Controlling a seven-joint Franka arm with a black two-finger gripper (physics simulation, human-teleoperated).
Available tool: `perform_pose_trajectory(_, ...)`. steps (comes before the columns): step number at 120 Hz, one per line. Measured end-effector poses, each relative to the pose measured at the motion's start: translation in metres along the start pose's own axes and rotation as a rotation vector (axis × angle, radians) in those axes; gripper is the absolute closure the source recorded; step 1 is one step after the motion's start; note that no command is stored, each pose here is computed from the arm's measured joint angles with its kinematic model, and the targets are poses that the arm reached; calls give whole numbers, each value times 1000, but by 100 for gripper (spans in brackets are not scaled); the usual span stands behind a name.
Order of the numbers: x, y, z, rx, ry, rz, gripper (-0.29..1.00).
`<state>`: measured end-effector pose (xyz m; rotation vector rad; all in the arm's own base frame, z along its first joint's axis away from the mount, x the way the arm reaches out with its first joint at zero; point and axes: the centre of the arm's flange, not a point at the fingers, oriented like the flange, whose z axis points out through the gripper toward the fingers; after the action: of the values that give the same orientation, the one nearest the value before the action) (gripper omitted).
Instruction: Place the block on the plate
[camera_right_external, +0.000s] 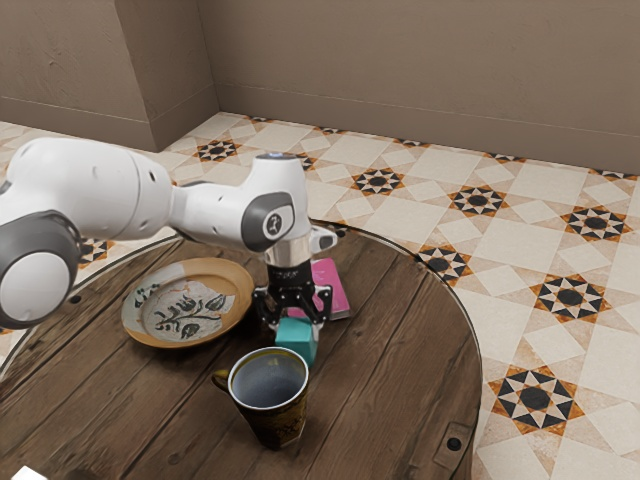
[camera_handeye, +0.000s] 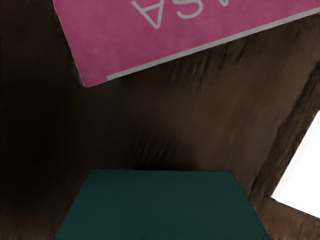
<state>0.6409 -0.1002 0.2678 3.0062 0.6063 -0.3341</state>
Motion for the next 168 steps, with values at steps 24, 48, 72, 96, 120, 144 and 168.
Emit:
perform_pose_trajectory(24, 0, 2, -15, -11, 30, 3, 32)
perform_pose_trajectory(48, 3, 9, -47, -36, 87, 14, 32)
perform_pose_trajectory(72, -7, 13, -118, -67, 184, 40, 32)
perform_pose_trajectory(96, -28, -7, -180, -57, 240, 48, 32)
perform_pose_trajectory(120, -14, -76, -185, -35, 199, -36, 32)
perform_pose_trajectory(144, -11, -129, -169, -9, 146, -97, 32)
perform_pose_trajectory(168, 15, -189, -153, 12, 126, -183, 32)
